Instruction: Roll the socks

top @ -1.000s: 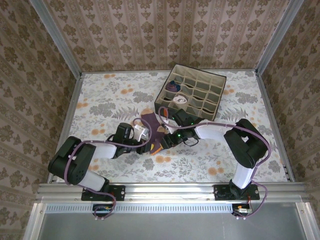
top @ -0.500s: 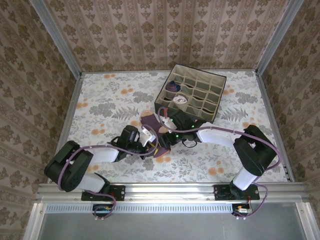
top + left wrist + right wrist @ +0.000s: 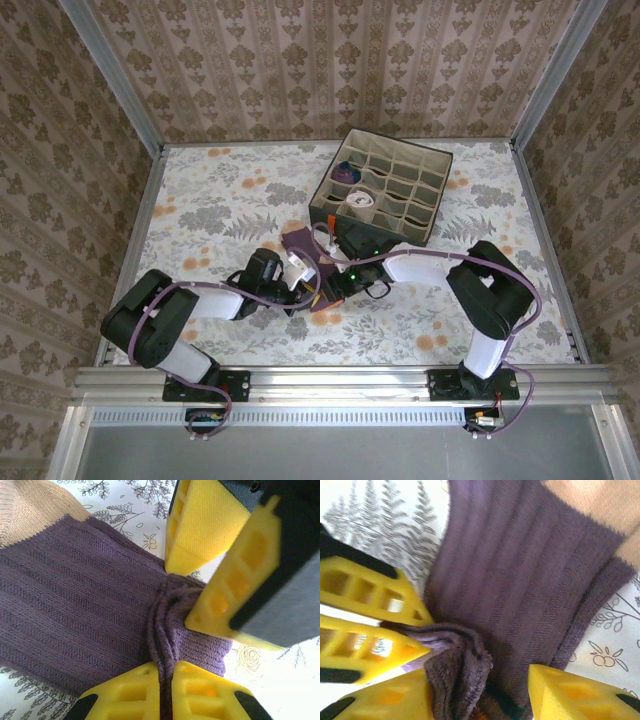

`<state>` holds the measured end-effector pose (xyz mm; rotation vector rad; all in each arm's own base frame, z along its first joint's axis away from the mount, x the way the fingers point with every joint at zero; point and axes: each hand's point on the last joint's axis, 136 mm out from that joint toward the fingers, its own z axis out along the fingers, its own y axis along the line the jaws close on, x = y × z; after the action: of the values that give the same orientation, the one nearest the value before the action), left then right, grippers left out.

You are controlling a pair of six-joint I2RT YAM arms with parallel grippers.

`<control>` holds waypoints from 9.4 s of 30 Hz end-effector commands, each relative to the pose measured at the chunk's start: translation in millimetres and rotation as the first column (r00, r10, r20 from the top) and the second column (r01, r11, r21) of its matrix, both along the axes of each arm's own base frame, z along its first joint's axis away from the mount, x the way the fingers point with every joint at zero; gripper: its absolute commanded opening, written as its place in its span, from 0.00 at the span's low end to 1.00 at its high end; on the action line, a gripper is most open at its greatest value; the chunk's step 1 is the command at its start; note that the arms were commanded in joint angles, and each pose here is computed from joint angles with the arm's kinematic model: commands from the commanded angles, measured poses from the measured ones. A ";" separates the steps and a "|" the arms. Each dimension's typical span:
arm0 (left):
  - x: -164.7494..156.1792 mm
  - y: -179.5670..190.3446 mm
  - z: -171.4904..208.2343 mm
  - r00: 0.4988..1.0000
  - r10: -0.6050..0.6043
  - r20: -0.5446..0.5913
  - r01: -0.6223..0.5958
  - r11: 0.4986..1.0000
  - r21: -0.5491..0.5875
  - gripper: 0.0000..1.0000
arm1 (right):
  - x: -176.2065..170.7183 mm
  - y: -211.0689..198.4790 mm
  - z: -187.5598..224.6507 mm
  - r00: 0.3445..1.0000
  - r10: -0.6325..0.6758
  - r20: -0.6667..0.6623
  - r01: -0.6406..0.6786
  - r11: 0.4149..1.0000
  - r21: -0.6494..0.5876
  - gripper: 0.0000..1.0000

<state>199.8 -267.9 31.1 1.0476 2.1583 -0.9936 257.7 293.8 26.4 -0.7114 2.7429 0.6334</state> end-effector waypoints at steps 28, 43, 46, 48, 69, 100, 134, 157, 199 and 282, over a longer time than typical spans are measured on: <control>-30.6 -20.5 40.8 0.679 -0.387 0.624 0.219 0.918 0.330 0.29 | -17.9 -52.7 -45.2 0.951 -0.140 -0.274 0.094 0.980 -0.177 0.46; -1.6 -21.0 -12.8 0.715 -0.344 0.608 0.083 0.906 0.415 0.41 | -33.9 -61.6 -48.5 0.933 -0.085 -0.350 0.024 0.984 -0.176 0.45; -1.6 -18.1 -16.0 0.736 -0.328 0.592 0.070 0.907 0.416 0.33 | -35.8 -57.2 -47.0 0.931 -0.054 -0.361 0.000 0.989 -0.147 0.44; -3.5 -17.3 -17.7 0.754 -0.326 0.570 0.075 0.905 0.419 0.22 | -35.8 -53.3 -42.4 0.935 -0.034 -0.353 -0.008 0.993 -0.116 0.43; -48.2 -30.3 -2.7 0.935 -0.314 -0.165 0.342 0.920 0.192 0.00 | -4.6 -36.6 53.9 0.995 -0.096 0.039 0.077 0.939 0.335 0.43; -26.1 -28.1 18.6 0.893 -0.258 -0.369 0.254 0.965 -0.061 0.00 | -24.6 5.9 59.7 0.982 0.187 0.024 -0.179 0.888 0.424 0.49; 0.3 -9.5 31.8 0.962 -0.159 -0.222 0.124 0.978 -0.165 0.07 | -34.7 -12.5 10.0 0.976 0.200 -0.090 -0.178 0.961 0.214 0.03; -22.0 -26.1 31.5 0.901 -0.288 0.324 0.329 0.941 -0.078 0.46 | -46.5 -10.7 21.6 0.920 0.253 -0.299 -0.112 0.901 0.420 0.01; -4.7 -37.6 -7.8 0.883 -0.043 -0.467 0.034 0.999 -0.029 0.00 | -13.3 -51.4 -6.0 0.983 -0.076 -0.167 0.085 0.995 0.047 0.39; -34.5 -43.1 -25.8 0.870 -0.230 -0.437 0.305 0.946 0.108 0.00 | -42.7 -48.1 22.0 0.981 -0.023 -0.194 0.077 0.958 0.278 0.41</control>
<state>170.7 -331.9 36.3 1.4600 2.2645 -1.3132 228.9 247.3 54.3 -0.5311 2.6937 1.0750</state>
